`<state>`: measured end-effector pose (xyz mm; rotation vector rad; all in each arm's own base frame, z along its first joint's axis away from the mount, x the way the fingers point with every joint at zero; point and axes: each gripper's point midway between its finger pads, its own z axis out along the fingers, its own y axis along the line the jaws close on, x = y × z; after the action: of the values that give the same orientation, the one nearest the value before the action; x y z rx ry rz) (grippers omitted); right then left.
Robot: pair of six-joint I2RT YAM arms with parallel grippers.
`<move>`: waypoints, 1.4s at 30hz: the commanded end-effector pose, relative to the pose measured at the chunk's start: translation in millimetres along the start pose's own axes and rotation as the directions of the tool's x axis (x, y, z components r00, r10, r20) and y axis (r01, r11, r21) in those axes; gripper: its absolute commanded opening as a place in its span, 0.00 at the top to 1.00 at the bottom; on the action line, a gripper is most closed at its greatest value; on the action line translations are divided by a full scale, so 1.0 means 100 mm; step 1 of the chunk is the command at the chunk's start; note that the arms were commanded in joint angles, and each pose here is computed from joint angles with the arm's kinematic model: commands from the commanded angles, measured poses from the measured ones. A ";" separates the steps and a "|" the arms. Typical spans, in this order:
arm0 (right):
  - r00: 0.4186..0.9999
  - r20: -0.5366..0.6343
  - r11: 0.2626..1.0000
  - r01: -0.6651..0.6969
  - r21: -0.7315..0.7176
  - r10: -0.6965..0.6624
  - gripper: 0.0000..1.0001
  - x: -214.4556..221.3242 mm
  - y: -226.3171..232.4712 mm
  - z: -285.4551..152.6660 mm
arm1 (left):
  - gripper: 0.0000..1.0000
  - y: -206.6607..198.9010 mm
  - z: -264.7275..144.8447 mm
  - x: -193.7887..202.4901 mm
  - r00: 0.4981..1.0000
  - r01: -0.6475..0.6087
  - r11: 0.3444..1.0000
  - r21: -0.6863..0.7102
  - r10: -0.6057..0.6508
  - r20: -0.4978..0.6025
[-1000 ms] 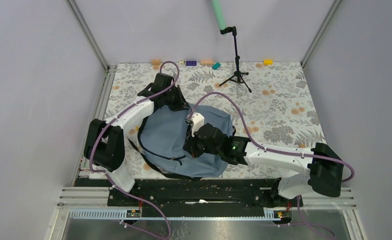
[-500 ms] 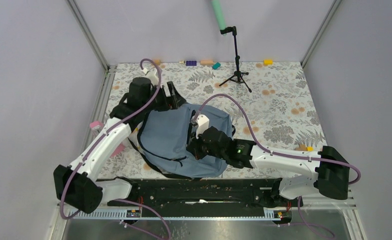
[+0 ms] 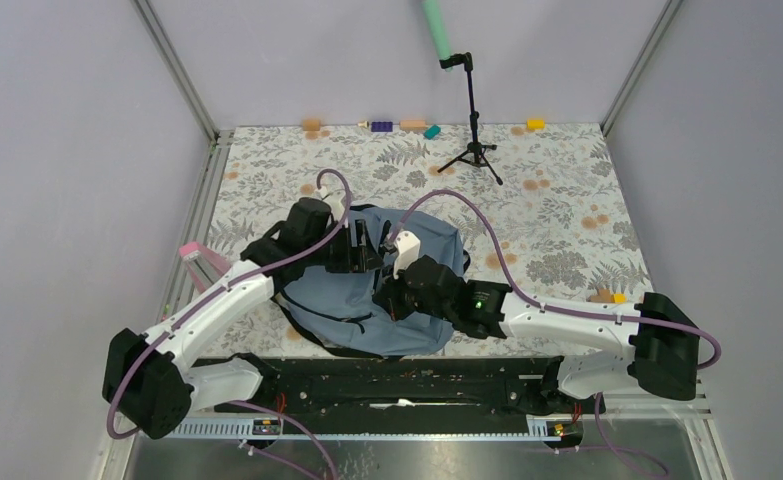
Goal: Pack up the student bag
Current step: Zip the student bag at the center of the board.
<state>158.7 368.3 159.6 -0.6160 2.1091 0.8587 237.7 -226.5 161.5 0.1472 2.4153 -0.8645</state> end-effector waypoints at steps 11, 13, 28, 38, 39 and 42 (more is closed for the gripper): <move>0.999 0.049 1.000 -0.009 -0.026 0.011 1.00 -0.11 0.10 -0.17 | 0.79 -0.54 0.19 0.02 0.998 -0.053 0.983 0.176 0.058 -0.025; 0.998 0.060 1.000 0.000 -0.005 0.000 1.00 -0.13 0.05 -0.20 | 0.94 -0.58 0.21 -0.03 0.998 -0.055 0.982 0.181 0.060 -0.023; 0.996 -0.088 0.999 -0.006 0.048 0.010 1.00 0.47 -0.30 -0.24 | 1.00 -0.67 0.11 -0.57 0.989 -0.128 0.982 0.137 0.116 0.094; 0.994 -0.107 0.992 -0.003 -0.128 -0.011 1.00 0.46 0.24 0.08 | 1.00 -0.65 0.27 -0.70 0.989 -0.099 0.981 0.165 0.079 0.123; 0.994 -0.112 0.991 -0.002 -0.132 -0.012 1.00 0.47 0.26 0.10 | 1.00 -0.64 0.28 -0.73 0.988 -0.096 0.982 0.163 0.075 0.133; 0.991 -0.133 0.992 -0.005 -0.123 -0.011 1.00 0.56 0.22 0.14 | 1.00 -0.59 0.26 -0.84 0.983 -0.080 0.984 0.160 0.051 0.177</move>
<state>154.9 365.3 119.4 -0.6193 2.1561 0.8298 242.4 -261.4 147.1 0.2564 2.5420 -0.8961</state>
